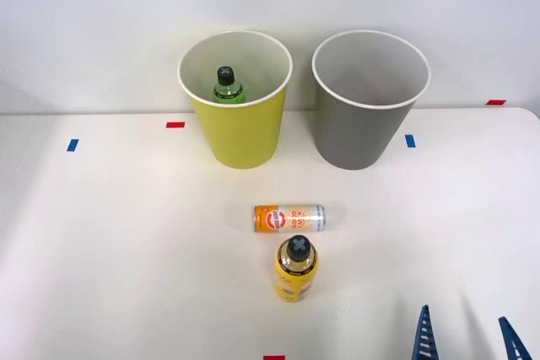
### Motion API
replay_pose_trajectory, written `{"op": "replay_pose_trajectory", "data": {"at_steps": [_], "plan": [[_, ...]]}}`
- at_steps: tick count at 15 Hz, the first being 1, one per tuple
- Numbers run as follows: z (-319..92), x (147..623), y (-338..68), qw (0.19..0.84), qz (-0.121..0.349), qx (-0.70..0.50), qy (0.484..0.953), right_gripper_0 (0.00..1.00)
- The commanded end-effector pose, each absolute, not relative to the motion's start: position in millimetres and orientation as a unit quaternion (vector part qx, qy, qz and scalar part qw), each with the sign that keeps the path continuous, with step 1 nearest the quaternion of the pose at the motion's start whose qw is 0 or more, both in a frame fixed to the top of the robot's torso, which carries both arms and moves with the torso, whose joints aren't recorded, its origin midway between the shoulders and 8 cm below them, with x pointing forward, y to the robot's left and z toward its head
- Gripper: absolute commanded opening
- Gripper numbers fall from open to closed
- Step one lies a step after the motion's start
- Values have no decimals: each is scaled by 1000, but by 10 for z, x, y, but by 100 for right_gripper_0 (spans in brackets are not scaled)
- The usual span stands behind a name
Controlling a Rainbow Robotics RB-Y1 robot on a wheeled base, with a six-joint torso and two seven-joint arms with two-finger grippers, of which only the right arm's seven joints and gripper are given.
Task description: Put cans in the gray bin, plastic bottles in the light green bin
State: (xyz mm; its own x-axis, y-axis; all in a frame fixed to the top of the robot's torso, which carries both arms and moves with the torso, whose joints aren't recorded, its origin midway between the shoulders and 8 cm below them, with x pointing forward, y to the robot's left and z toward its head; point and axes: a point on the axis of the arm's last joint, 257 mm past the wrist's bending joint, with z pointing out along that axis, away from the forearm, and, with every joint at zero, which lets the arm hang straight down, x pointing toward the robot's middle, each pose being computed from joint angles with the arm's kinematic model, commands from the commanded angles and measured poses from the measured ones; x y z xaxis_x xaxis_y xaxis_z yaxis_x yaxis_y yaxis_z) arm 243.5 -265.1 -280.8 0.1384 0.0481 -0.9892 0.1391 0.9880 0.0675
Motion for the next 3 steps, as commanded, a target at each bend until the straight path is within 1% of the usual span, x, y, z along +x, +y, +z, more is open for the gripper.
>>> {"op": "replay_pose_trajectory", "data": {"at_steps": [1, 3], "plan": [[-2808, 2435, -2651, 751, -30, 71, 656, 100], [-2808, 2435, -2651, 751, -30, 71, 656, 100]]}}
